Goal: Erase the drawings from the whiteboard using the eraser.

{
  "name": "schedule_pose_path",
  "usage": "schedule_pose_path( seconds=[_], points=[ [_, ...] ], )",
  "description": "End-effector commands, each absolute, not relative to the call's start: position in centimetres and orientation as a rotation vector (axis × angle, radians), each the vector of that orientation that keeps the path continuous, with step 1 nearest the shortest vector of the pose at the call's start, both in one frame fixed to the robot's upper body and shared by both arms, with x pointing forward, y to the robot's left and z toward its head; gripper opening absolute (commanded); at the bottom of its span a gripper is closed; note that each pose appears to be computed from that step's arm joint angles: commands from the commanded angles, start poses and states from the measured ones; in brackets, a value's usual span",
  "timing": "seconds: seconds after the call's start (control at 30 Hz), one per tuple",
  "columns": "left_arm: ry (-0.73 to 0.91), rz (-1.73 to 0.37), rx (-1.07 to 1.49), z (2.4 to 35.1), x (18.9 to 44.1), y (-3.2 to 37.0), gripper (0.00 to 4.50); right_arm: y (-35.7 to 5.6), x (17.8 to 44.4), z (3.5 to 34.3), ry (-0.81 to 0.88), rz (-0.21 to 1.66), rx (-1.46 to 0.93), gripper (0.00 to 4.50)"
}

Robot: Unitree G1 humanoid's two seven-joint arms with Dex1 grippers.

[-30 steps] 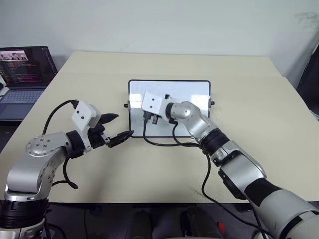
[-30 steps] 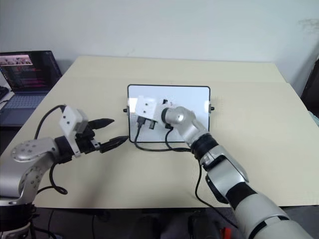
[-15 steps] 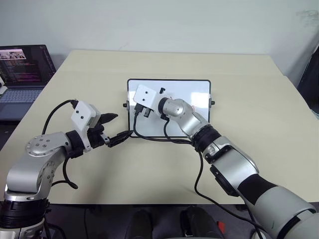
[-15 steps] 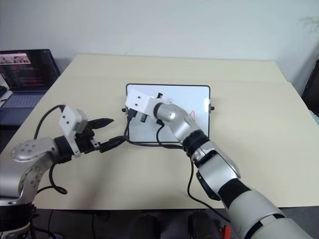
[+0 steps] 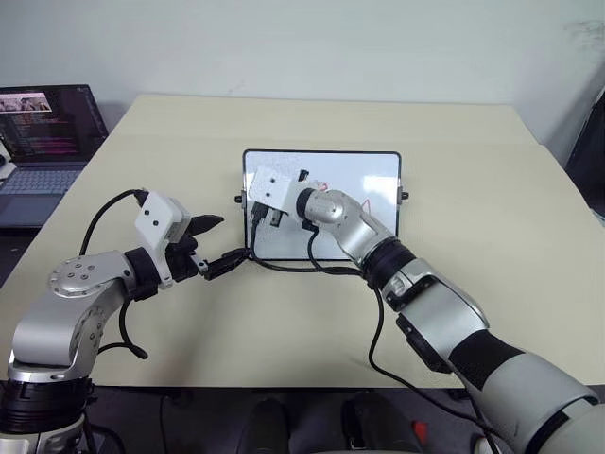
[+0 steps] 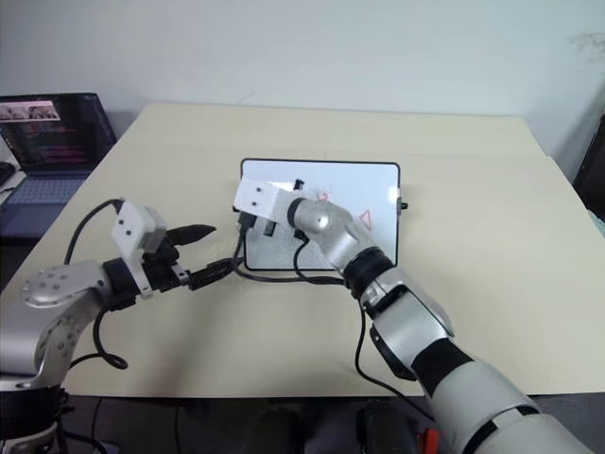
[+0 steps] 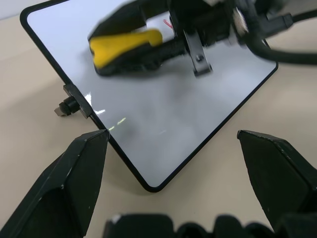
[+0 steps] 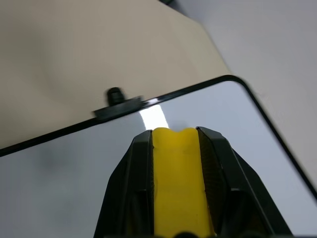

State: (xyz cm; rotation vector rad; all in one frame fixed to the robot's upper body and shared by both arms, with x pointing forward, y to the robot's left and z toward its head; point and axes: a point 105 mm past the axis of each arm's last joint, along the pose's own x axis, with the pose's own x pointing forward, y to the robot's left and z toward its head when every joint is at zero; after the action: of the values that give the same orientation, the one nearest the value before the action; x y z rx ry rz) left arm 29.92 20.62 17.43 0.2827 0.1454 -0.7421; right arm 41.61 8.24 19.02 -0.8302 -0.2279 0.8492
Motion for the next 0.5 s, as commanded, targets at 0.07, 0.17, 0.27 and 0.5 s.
schedule_pose_path(
  seconds=[0.07, 0.17, 0.27, 0.5],
  points=[
    [0.100, -0.740, 0.310, 18.6, 30.0, 20.6, 4.50, 7.9, 41.1, 17.0, -0.134, 0.936, -0.839, 0.97],
    [0.101, -0.747, 0.309, 18.5, 30.0, 20.4, 4.50, 7.8, 40.7, 16.8, -0.135, 0.959, -0.824, 0.97],
    [0.097, -0.761, 0.305, 18.5, 30.1, 20.1, 4.50, 7.8, 40.6, 18.9, -0.187, 0.932, -0.742, 0.97],
    [0.080, -0.799, 0.297, 18.7, 30.4, 19.4, 4.50, 3.5, 38.8, 24.5, -0.286, 0.866, -0.505, 0.97]
  ],
)
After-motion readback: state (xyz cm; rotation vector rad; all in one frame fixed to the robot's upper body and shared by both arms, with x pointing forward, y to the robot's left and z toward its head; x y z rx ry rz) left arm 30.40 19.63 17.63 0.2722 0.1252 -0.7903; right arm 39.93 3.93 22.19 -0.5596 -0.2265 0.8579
